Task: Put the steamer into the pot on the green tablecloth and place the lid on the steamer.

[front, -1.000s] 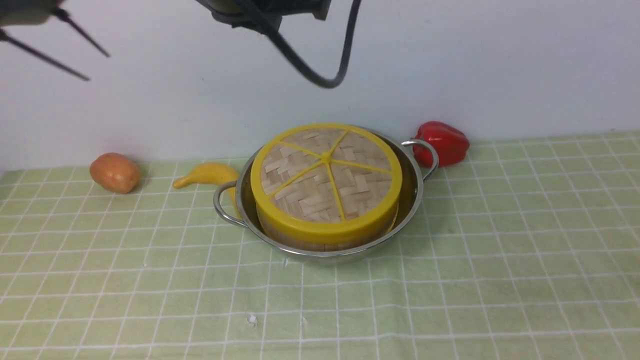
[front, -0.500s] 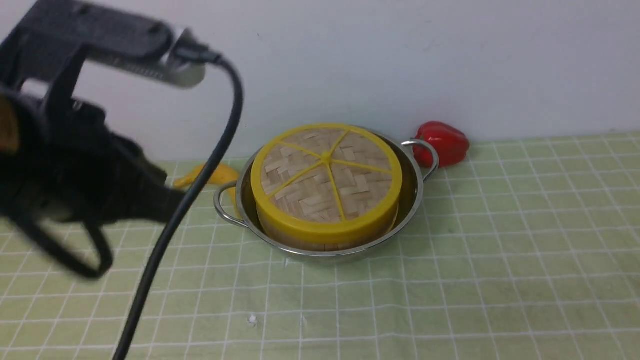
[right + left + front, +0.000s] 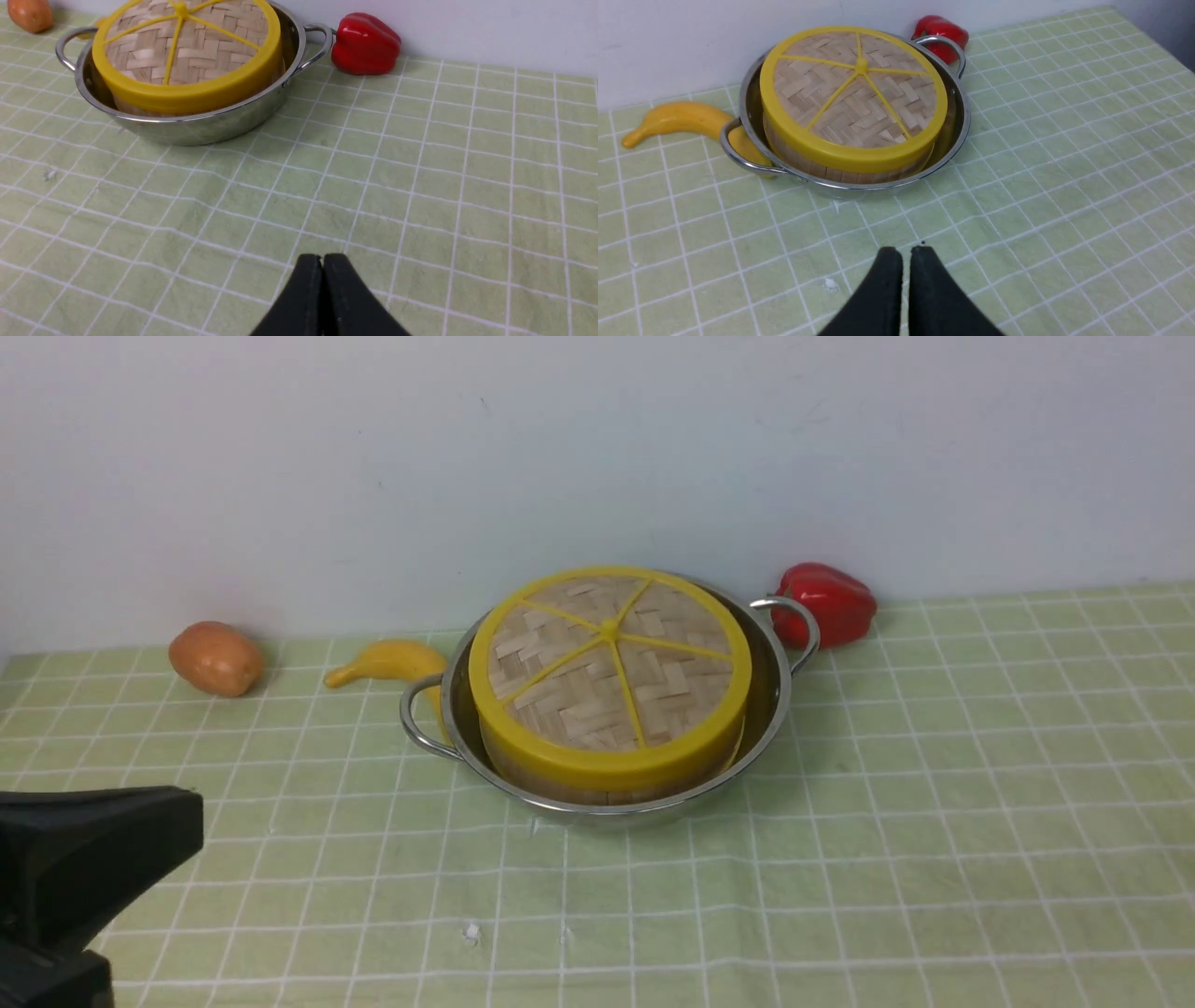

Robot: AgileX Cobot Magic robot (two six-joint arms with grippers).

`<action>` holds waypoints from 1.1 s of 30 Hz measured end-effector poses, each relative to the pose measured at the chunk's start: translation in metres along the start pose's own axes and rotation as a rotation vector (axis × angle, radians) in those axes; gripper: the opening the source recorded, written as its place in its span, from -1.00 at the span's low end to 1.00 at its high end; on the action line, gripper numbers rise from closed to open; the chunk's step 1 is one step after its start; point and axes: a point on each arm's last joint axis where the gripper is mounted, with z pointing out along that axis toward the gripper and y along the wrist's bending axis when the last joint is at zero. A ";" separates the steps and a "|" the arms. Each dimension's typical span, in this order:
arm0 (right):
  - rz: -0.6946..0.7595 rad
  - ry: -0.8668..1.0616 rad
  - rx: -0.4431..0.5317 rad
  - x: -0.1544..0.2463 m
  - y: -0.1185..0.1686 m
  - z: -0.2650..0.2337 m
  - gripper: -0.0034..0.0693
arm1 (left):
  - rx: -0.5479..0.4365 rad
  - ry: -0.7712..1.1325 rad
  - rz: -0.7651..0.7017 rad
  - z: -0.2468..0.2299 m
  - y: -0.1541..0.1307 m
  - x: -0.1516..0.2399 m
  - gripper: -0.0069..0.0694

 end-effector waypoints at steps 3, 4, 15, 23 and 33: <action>0.003 0.001 -0.003 0.000 0.000 0.000 -0.87 | -0.007 0.001 0.017 0.000 0.001 0.000 -0.76; 0.003 0.001 -0.003 0.000 0.000 0.000 -0.86 | -0.016 0.001 0.040 0.001 0.002 0.001 -0.76; 0.002 0.000 -0.006 0.000 0.001 0.000 -0.81 | -0.306 -0.174 0.194 0.020 0.039 0.053 -0.70; 0.004 0.000 -0.009 0.000 0.001 0.000 -0.76 | -0.527 -0.285 0.131 0.045 0.064 0.165 -0.60; 0.004 0.000 -0.009 0.000 0.001 0.000 -0.71 | -0.562 -0.398 0.150 0.041 0.062 0.171 -0.54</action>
